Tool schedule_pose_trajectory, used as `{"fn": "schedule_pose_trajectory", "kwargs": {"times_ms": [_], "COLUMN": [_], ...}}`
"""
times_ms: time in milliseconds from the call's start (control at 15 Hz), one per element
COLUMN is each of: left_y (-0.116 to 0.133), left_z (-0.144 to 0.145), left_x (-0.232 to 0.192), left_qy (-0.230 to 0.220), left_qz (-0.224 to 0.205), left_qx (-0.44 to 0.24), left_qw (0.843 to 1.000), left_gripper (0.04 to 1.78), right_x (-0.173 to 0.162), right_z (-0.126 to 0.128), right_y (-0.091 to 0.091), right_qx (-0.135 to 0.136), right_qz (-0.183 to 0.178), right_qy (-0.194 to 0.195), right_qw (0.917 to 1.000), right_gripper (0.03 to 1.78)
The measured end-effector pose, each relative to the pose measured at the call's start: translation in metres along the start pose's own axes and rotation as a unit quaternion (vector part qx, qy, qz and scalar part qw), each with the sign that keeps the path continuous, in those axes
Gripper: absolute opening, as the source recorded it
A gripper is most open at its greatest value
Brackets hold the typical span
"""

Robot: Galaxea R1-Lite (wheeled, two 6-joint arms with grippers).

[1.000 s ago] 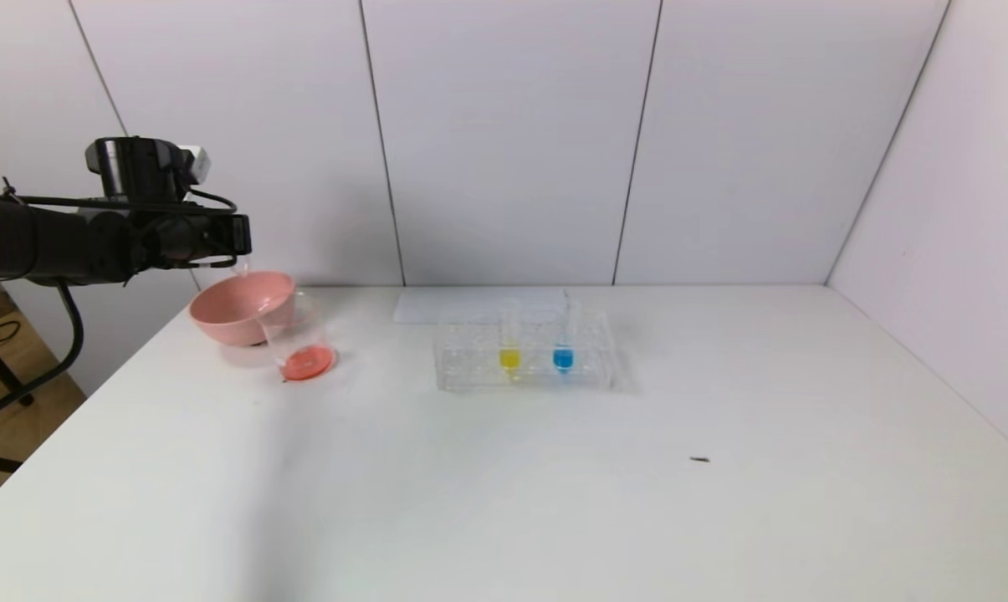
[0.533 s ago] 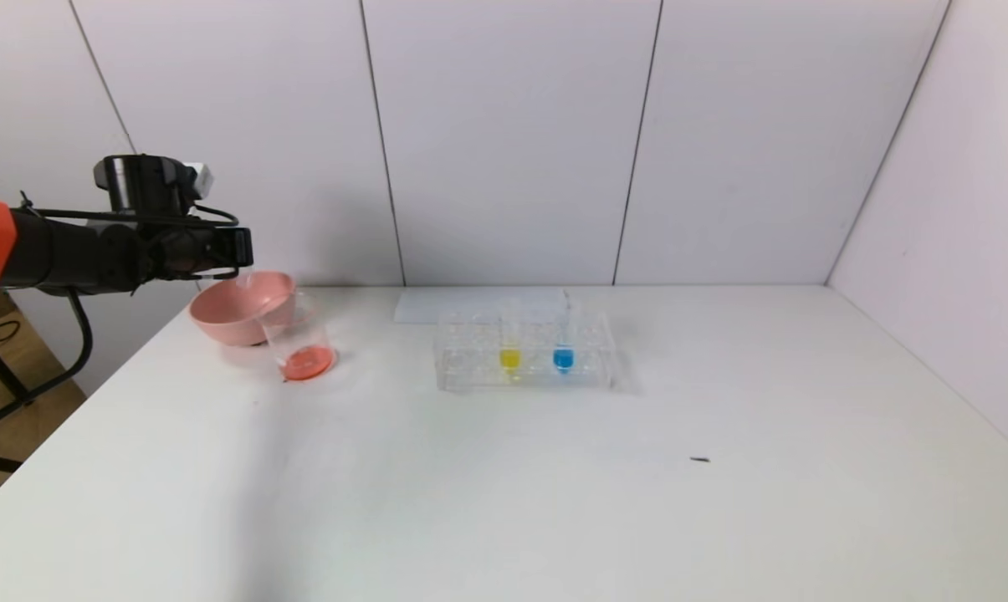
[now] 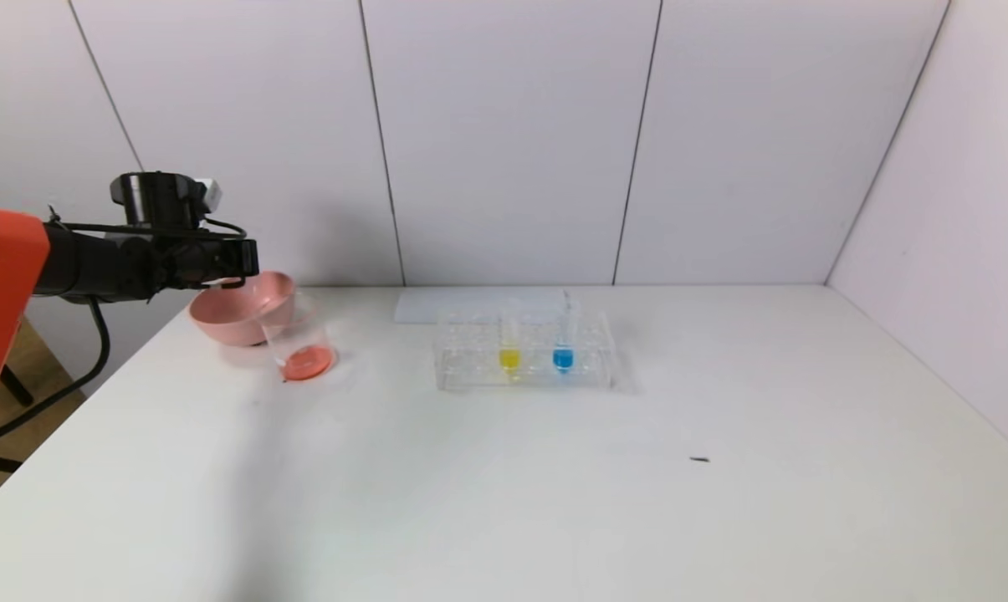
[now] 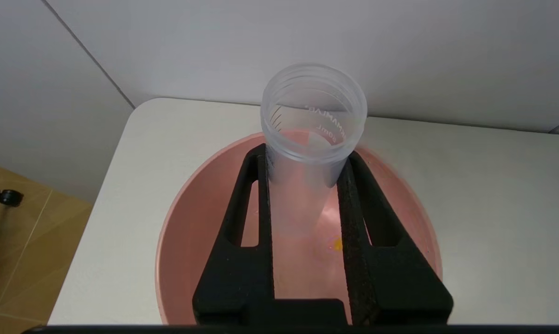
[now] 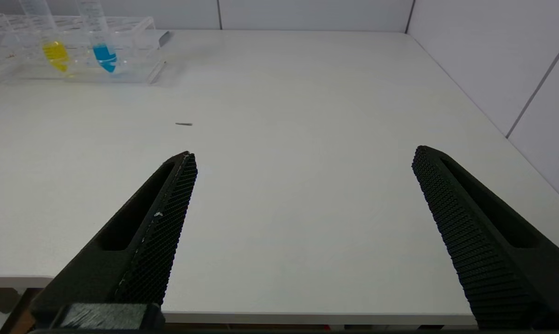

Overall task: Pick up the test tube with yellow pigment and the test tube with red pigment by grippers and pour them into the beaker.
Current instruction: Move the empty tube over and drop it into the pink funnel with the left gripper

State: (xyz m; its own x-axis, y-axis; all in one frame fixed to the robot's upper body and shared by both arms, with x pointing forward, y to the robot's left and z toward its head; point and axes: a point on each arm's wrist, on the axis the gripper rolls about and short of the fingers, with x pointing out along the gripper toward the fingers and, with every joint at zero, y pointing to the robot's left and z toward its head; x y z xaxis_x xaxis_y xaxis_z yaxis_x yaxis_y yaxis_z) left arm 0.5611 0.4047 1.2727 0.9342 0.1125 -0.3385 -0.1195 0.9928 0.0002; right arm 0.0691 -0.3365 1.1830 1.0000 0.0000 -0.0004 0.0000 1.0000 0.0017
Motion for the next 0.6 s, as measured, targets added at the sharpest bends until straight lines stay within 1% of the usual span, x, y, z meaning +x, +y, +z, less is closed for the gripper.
{"fn": "schedule_pose_trajectory", "kwargs": {"times_ms": [400, 467, 600], "left_y": [0.0054, 0.0053, 0.005], "left_z": [-0.0088, -0.0099, -0.0106], "left_x": [0.0083, 0.0091, 0.0098], "left_qy": [0.009, 0.01, 0.011], "left_qz": [0.0, 0.0, -0.001], "left_qx": [-0.001, -0.001, -0.001], "left_qw": [1.0, 1.0, 1.0], "left_gripper": [0.44, 0.47, 0.59], "right_x": [0.0, 0.0, 0.0], "right_z": [0.0, 0.0, 0.0], "right_y": [0.0, 0.0, 0.0], "right_qx": [0.0, 0.0, 0.0], "right_qz": [0.0, 0.0, 0.0], "right_qy": [0.0, 0.0, 0.0], "right_qw": [1.0, 1.0, 1.0], "right_gripper": [1.7, 1.7, 1.7]}}
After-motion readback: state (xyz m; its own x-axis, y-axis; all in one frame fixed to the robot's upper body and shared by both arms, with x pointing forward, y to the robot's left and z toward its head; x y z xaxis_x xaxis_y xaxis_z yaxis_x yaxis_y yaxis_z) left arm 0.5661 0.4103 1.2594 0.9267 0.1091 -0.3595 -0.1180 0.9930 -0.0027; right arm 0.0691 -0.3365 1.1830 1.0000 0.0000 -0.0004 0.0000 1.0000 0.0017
